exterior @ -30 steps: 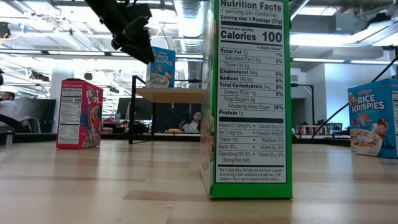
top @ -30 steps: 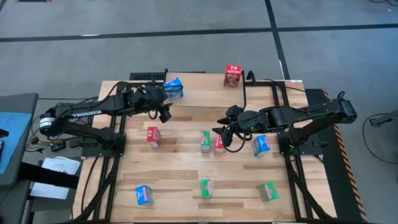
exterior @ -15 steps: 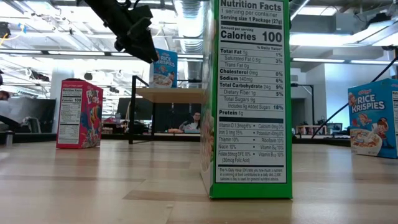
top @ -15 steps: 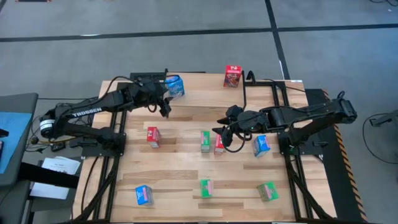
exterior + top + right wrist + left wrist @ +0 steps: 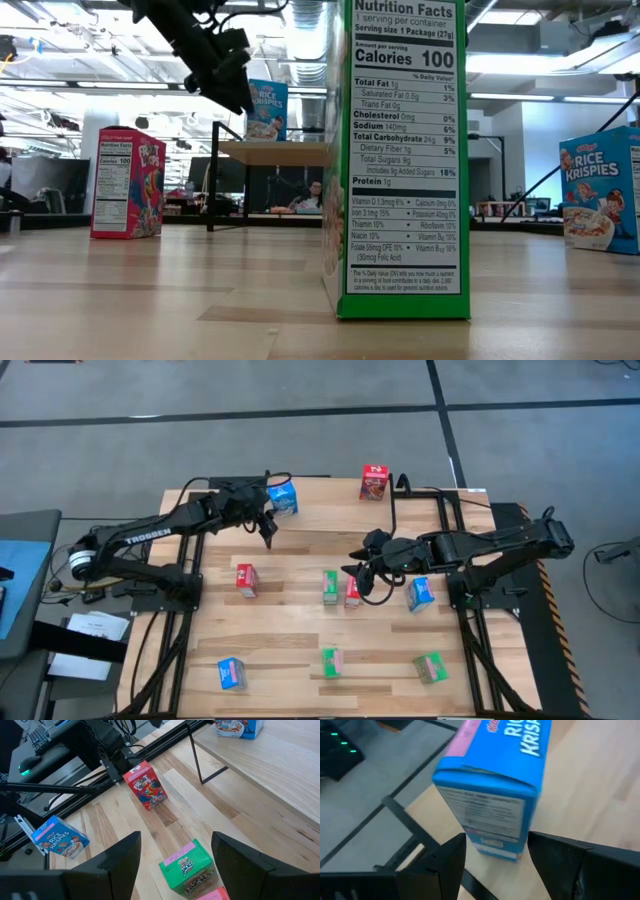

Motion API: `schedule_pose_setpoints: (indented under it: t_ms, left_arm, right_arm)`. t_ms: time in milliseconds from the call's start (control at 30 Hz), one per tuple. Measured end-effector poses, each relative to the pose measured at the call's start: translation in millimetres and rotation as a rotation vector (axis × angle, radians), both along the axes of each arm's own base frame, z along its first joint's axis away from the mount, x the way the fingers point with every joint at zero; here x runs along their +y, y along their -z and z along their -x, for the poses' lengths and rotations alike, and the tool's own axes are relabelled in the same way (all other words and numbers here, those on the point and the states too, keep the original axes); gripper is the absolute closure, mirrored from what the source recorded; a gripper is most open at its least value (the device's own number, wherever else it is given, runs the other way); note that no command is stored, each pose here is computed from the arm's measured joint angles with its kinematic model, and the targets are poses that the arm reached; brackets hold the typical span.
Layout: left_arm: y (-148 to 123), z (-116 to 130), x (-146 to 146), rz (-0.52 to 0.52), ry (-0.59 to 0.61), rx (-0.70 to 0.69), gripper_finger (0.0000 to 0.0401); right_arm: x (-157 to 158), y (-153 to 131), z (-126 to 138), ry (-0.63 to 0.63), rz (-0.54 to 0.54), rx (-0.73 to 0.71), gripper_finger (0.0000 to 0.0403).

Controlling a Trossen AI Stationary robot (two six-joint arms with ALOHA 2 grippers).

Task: Stack cereal on shelf
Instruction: Put the top blue cereal box on the shelf

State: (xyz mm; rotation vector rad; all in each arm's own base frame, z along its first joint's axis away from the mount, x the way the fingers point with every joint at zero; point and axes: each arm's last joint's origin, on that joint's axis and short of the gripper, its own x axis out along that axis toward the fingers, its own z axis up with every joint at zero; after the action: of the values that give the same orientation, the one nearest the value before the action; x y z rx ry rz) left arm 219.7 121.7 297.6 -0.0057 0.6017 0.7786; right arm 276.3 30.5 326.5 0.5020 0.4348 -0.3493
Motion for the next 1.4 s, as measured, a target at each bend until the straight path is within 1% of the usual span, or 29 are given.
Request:
schedule_pose_setpoints:
  t_ms: [133,333,533,700,800,967,1133,1233,1400]
  left_arm:
    - [0,1,1,-0.027,-0.047,0.013,0.0198]
    - [0,1,1,-0.036,-0.054,0.023,0.0198]
    - [0,3,2,-0.060,-0.092,0.041,0.0198]
    - [0,2,2,-0.054,-0.081,0.037,0.0198]
    - [0,1,0,-0.033,-0.044,0.025,0.0198]
    - [0,1,-1,-0.036,-0.044,0.025,0.0198]
    - [-7,7,-3,-0.032,-0.077,-0.003,0.0198]
    - [-16,12,-6,-0.026,-0.089,-0.028,0.0198]
    - [-26,24,-15,0.005,-0.092,-0.060,0.0198]
  right_arm:
    - [0,0,0,0.000,0.000,0.000,0.0137]
    - [0,0,0,0.000,0.000,0.000,0.0137]
    - [0,0,0,0.000,0.000,0.000,0.0137]
    - [0,0,0,0.000,0.000,0.000,0.0137]
    - [0,0,0,0.000,0.000,0.000,0.0137]
    - [0,0,0,0.000,0.000,0.000,0.0137]
    - [0,0,0,-0.001,0.000,0.000,0.0137]
    - [0,0,0,0.000,-0.001,0.000,0.0137]
    - [0,0,0,-0.001,-0.001,0.000,0.0137]
